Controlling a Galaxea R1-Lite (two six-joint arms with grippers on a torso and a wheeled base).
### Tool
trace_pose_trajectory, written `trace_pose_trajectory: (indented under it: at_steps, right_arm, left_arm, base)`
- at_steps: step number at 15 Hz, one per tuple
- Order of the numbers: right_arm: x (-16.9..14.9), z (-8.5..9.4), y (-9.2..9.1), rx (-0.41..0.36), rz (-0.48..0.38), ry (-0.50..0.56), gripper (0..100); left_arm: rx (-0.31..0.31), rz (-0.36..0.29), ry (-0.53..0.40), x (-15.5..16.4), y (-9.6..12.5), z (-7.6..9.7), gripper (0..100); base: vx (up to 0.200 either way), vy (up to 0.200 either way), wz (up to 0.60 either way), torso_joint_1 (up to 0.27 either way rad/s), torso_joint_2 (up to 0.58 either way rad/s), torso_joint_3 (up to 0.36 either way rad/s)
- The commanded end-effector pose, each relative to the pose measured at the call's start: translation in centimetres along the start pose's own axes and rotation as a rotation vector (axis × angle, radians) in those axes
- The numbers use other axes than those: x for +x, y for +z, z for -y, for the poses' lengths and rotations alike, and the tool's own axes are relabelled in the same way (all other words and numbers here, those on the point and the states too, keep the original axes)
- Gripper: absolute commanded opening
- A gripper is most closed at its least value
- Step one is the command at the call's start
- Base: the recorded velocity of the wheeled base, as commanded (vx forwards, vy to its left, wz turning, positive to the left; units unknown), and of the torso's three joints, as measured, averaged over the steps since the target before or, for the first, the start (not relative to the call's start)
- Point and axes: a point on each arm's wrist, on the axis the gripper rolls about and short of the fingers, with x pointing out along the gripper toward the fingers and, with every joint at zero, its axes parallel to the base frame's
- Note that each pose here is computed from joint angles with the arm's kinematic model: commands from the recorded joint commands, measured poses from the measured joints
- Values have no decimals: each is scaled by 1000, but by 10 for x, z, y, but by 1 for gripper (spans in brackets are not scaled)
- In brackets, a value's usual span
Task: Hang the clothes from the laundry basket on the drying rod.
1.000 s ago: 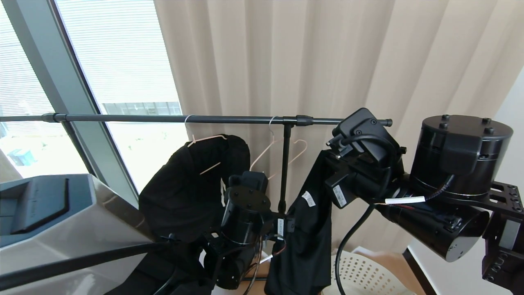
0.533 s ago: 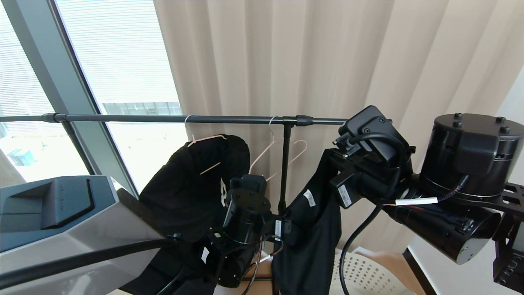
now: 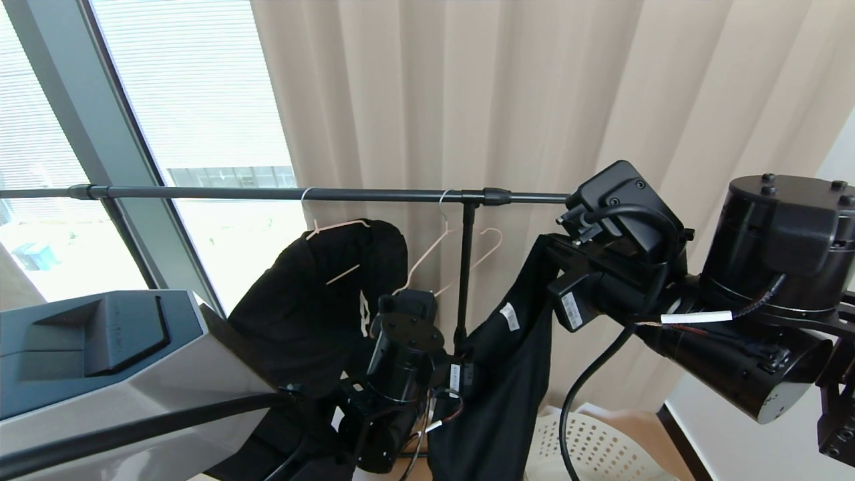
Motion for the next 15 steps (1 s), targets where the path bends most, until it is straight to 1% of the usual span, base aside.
trace_pose_trajectory:
  at_steps: [1, 4, 6, 7, 9, 10, 11, 12, 13, 14, 15]
  right_arm:
    - [4, 4, -2, 1, -10, -18, 0]
    - [12, 15, -8, -1, -37, -59, 0]
    - [14, 23, -14, -42, -60, -88, 0]
    - [17, 28, -20, -71, -85, -102, 0]
    - [18, 25, -31, -128, -124, -91, 0]
    - [17, 23, -37, -169, -144, -80, 0]
    - [18, 21, -41, -195, -159, -72, 0]
    - [19, 21, -43, -203, -165, -69, 0]
    - [21, 20, -46, -208, -178, -68, 0]
    - [21, 20, -47, -210, -182, -68, 0]
    - [22, 19, -48, -211, -185, -66, 0]
  left_arm:
    - [0, 2, -1, -1, 1, 0, 0]
    - [-9, 19, -5, -5, 6, -1, 0]
    - [-26, 52, -16, -8, 11, 0, 0]
    - [-35, 76, -27, -14, 13, -3, 0]
    - [-30, 105, -52, -22, 23, -5, 0]
    - [-27, 129, -64, -27, 34, -9, 0]
    - [-9, 153, -66, -33, 44, -14, 0]
    - [3, 163, -59, -35, 49, -18, 0]
    - [55, 173, -22, -40, 65, -29, 0]
    - [69, 165, -15, -42, 69, -32, 0]
    - [95, 131, -2, -48, 76, -35, 0]
  base:
    - [0, 0, 0, 0, 0, 0]
    - [0, 0, 0, 0, 0, 0]
    - [0, 0, 0, 0, 0, 0]
    - [0, 0, 0, 0, 0, 0]
    - [0, 0, 0, 0, 0, 0]
    - [0, 0, 0, 0, 0, 0]
    - [0, 0, 0, 0, 0, 0]
    - [0, 0, 0, 0, 0, 0]
    - [0, 0, 0, 0, 0, 0]
    - [0, 0, 0, 0, 0, 0]
    - [0, 0, 0, 0, 0, 0]
